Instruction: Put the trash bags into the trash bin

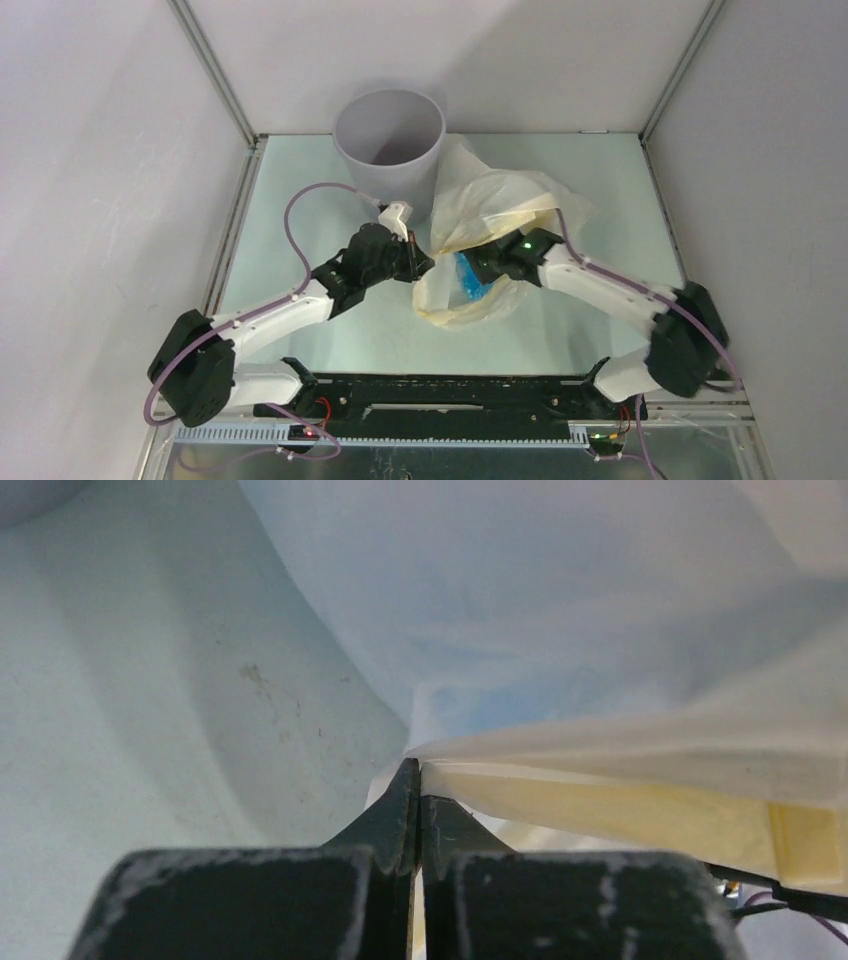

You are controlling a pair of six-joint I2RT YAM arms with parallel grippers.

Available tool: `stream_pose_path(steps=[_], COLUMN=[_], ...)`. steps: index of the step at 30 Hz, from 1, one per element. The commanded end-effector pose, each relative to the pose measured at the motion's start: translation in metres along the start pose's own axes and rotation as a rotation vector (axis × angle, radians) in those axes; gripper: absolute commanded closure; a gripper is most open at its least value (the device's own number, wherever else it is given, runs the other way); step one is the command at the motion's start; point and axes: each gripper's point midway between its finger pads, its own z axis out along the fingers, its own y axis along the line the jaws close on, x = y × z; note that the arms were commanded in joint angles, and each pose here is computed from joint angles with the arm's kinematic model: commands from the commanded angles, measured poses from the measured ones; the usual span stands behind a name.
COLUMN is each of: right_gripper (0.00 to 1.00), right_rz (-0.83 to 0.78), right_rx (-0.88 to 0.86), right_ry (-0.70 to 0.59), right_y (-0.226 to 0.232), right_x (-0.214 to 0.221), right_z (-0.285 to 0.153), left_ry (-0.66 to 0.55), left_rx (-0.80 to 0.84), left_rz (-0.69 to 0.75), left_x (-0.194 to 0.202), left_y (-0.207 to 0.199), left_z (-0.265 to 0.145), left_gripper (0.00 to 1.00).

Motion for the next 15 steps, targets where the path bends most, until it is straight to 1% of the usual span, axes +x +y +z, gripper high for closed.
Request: stream_pose_path(steps=[1,6,8,11,15], right_gripper=[1.0,1.0,1.0,1.0,1.0], right_rz=[0.025,0.066,0.071,0.097,0.12], right_rx=[-0.332,-0.488,-0.483,-0.355,-0.077], right_ry=[-0.163,-0.215,-0.188,-0.073,0.068], right_y=[0.041,0.047,0.045,0.027,-0.01], right_x=[-0.021,-0.023,-0.017,0.006,0.039], right_z=[-0.054,-0.086,-0.084,-0.062,-0.024], left_ry=[-0.046,-0.019,-0.008,-0.016,-0.044], left_rx=[-0.031,-0.042,-0.038,-0.016,0.04], left_rz=[0.023,0.012,0.009,-0.003,-0.024], left_x=[-0.024,-0.023,-0.023,-0.031,-0.046], left_y=[0.001,0.002,0.001,-0.007,-0.026], left_z=[0.007,0.021,0.026,0.029,0.021], left_gripper=[1.0,1.0,1.0,1.0,1.0])
